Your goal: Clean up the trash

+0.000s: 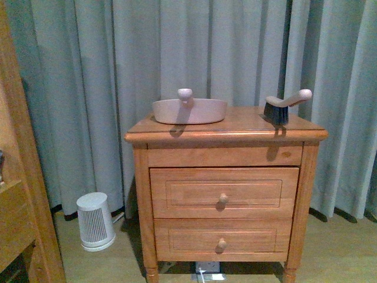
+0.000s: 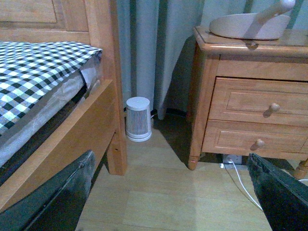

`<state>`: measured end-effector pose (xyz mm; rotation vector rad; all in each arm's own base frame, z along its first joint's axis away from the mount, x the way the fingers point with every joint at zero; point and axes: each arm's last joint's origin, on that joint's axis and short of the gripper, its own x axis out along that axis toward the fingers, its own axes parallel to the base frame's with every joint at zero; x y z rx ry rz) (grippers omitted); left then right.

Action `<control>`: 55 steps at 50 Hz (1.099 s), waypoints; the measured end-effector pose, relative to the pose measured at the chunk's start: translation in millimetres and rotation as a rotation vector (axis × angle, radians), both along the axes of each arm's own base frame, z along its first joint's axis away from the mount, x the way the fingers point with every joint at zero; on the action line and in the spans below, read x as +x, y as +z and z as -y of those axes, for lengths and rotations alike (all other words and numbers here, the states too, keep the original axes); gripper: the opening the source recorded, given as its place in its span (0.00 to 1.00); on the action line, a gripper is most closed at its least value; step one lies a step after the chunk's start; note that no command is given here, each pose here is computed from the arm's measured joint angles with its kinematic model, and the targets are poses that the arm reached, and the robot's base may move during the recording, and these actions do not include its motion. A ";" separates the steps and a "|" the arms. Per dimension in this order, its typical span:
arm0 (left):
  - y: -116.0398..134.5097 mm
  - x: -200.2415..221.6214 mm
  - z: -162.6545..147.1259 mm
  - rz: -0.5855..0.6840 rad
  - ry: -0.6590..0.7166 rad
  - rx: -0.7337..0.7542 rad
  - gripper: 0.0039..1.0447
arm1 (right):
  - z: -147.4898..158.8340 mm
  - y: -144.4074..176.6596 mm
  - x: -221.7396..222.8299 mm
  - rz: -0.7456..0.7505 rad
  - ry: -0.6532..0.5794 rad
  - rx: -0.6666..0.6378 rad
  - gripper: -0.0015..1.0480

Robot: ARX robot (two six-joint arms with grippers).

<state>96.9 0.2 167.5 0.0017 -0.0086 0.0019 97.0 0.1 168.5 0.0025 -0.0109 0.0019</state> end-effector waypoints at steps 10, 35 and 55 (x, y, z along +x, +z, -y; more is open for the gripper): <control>0.0 0.0 0.0 0.000 0.000 0.000 0.93 | 0.0 0.0 0.0 0.000 0.000 0.000 0.93; 0.0 0.0 0.0 0.000 0.000 0.000 0.93 | 0.0 0.0 0.0 0.000 0.000 0.000 0.93; 0.0 0.0 0.0 0.000 0.000 0.000 0.93 | 0.0 0.0 0.0 0.000 0.000 0.000 0.93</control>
